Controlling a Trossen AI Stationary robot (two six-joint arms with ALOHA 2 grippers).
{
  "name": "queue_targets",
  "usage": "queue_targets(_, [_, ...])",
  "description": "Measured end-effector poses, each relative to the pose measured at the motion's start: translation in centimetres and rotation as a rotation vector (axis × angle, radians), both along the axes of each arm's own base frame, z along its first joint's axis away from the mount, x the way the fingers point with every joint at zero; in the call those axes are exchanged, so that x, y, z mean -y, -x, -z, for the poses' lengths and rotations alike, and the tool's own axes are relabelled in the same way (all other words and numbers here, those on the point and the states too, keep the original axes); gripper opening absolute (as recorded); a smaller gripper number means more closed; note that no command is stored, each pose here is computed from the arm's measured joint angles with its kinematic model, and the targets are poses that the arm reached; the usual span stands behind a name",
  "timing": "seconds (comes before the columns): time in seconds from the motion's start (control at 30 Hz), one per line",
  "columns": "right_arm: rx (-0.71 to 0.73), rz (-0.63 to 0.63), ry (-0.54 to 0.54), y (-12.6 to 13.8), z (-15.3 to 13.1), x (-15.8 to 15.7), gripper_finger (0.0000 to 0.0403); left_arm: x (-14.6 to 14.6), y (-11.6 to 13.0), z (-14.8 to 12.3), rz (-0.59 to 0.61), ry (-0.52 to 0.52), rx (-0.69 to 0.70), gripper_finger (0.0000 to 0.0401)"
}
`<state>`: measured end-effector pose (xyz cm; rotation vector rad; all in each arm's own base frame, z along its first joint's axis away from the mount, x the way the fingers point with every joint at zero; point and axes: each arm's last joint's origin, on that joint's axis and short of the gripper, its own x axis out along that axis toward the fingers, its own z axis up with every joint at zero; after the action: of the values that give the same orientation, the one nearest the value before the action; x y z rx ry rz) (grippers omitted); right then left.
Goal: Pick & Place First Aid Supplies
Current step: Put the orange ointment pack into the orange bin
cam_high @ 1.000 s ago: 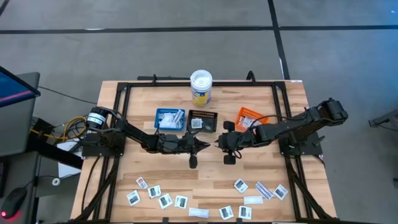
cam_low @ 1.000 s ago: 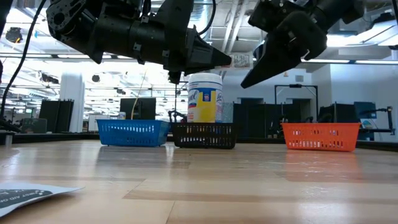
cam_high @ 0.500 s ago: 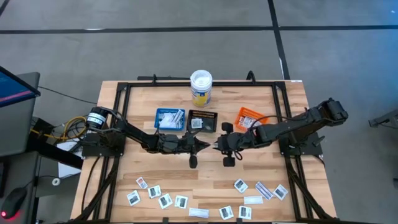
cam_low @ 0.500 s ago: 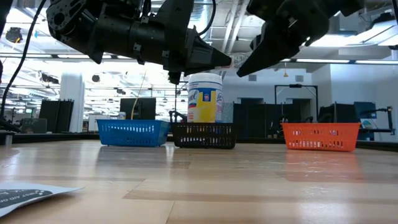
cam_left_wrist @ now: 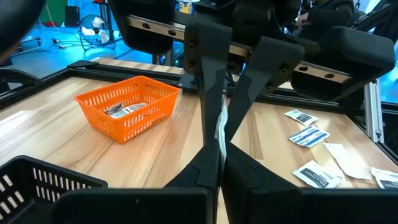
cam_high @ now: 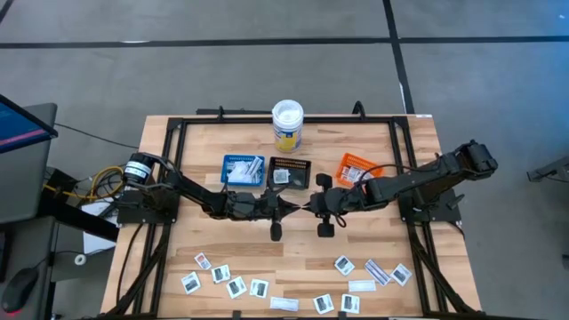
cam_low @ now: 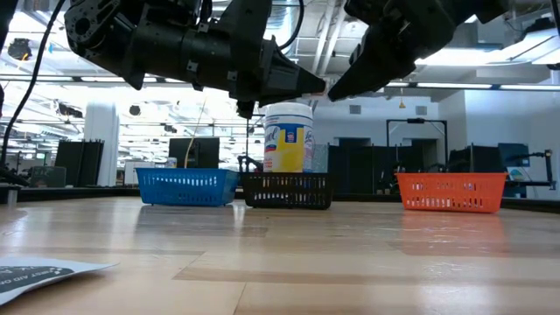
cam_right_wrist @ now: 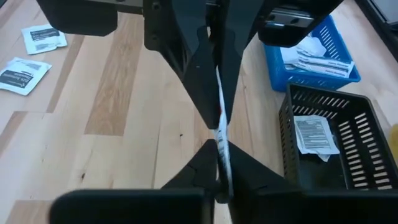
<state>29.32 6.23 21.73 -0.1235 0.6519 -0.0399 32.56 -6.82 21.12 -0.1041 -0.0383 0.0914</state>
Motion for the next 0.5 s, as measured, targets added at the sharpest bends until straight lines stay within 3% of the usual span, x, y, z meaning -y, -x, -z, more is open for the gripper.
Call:
queue_targets(0.27, [-0.005, 0.001, 0.0, 0.03, 0.03, 0.01, 0.0009, 0.01, 0.0, 0.01, 0.002, 0.0, -0.001, 0.001])
queue_targets(0.5, [-0.101, 0.021, 0.023, 0.52, 0.72, 0.67, 0.0004, -0.03, -0.01, 0.08, -0.004, -0.001, -0.007, 0.0028])
